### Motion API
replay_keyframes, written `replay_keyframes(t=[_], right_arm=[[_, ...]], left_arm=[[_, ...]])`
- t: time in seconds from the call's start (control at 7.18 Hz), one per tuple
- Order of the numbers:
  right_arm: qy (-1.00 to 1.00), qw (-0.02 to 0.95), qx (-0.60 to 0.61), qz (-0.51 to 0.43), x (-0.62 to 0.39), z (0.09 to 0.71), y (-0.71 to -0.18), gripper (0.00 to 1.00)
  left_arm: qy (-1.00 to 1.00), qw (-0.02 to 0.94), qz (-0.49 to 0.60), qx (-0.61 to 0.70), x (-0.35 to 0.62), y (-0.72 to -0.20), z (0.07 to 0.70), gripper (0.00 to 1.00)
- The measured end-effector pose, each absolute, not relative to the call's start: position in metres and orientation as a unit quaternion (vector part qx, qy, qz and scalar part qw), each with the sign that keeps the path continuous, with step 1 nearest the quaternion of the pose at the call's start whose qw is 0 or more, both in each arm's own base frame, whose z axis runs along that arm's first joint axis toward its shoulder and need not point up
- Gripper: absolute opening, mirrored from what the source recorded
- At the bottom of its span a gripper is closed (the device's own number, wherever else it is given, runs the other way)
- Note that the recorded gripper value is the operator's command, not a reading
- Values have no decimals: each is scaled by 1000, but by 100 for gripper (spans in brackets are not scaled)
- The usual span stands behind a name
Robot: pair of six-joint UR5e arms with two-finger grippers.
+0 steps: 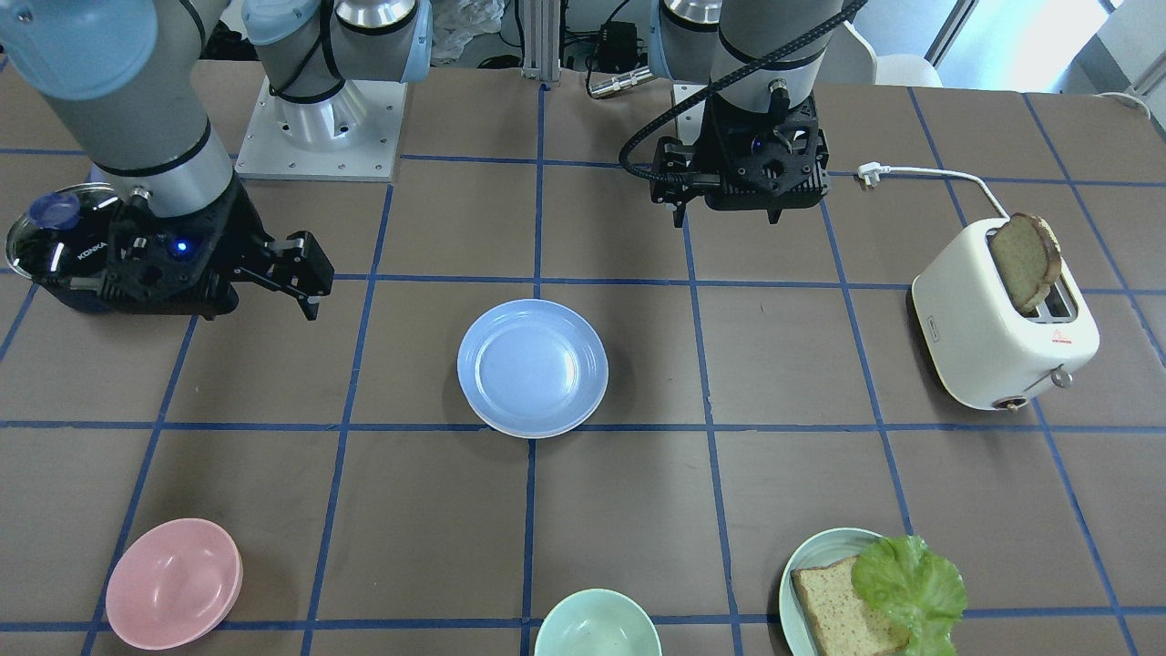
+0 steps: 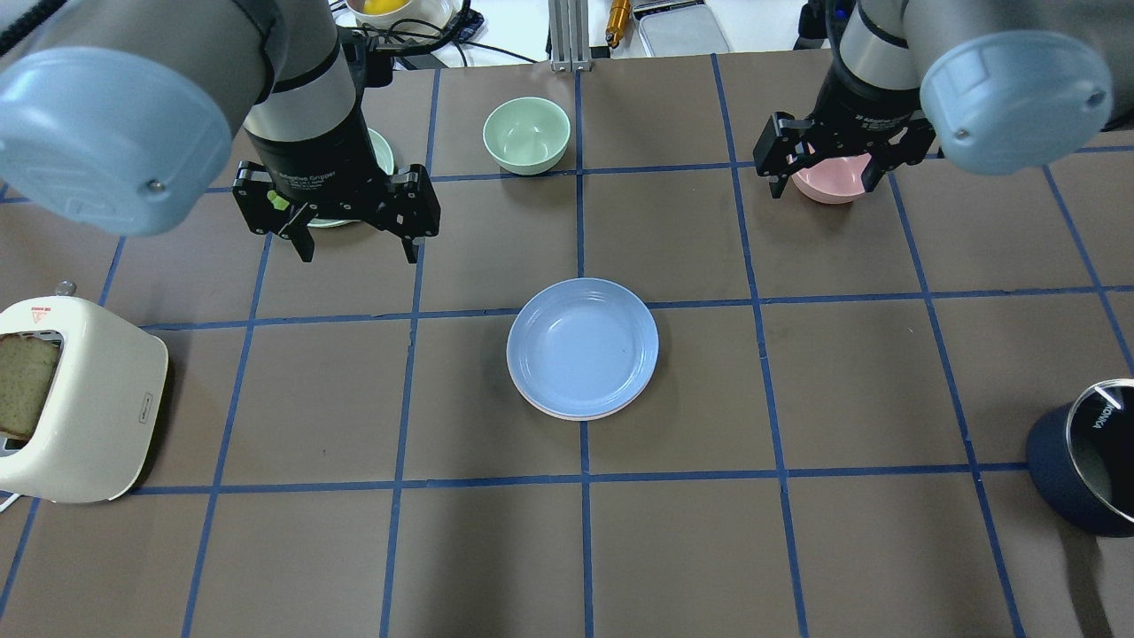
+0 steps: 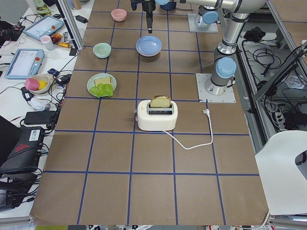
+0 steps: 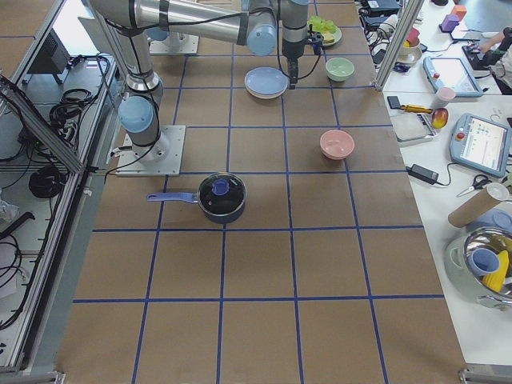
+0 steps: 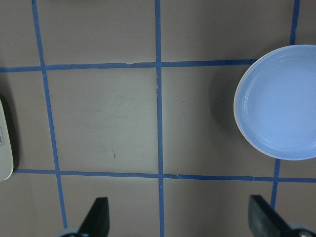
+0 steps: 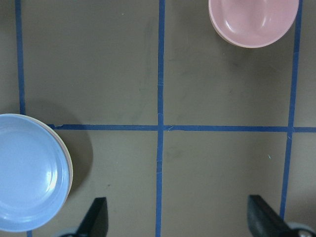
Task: Stack three plates with pink and blue
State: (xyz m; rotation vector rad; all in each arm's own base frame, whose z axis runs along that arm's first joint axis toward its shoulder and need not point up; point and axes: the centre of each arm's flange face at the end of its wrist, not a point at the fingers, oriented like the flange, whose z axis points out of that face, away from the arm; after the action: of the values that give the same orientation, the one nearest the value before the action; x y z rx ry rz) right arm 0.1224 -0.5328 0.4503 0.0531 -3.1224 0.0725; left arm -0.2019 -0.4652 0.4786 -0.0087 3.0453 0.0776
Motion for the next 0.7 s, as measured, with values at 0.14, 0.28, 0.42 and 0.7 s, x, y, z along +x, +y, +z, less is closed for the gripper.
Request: replay_keyframes(t=[0.14, 0.28, 0.42, 0.7], right_arm=[[-999, 8, 24, 31, 124, 475, -522, 100], [-999, 6, 27, 34, 128, 494, -516, 100], [-999, 5, 27, 28, 132, 504, -511, 100], [-1000, 3, 20, 18, 135, 508, -508, 100]], left_arm=[[999, 36, 20, -11, -195, -460, 479, 100], [999, 22, 16, -22, -186, -458, 483, 100], [999, 15, 11, -27, -178, -459, 488, 100], [999, 13, -14, -30, -169, -466, 496, 100]])
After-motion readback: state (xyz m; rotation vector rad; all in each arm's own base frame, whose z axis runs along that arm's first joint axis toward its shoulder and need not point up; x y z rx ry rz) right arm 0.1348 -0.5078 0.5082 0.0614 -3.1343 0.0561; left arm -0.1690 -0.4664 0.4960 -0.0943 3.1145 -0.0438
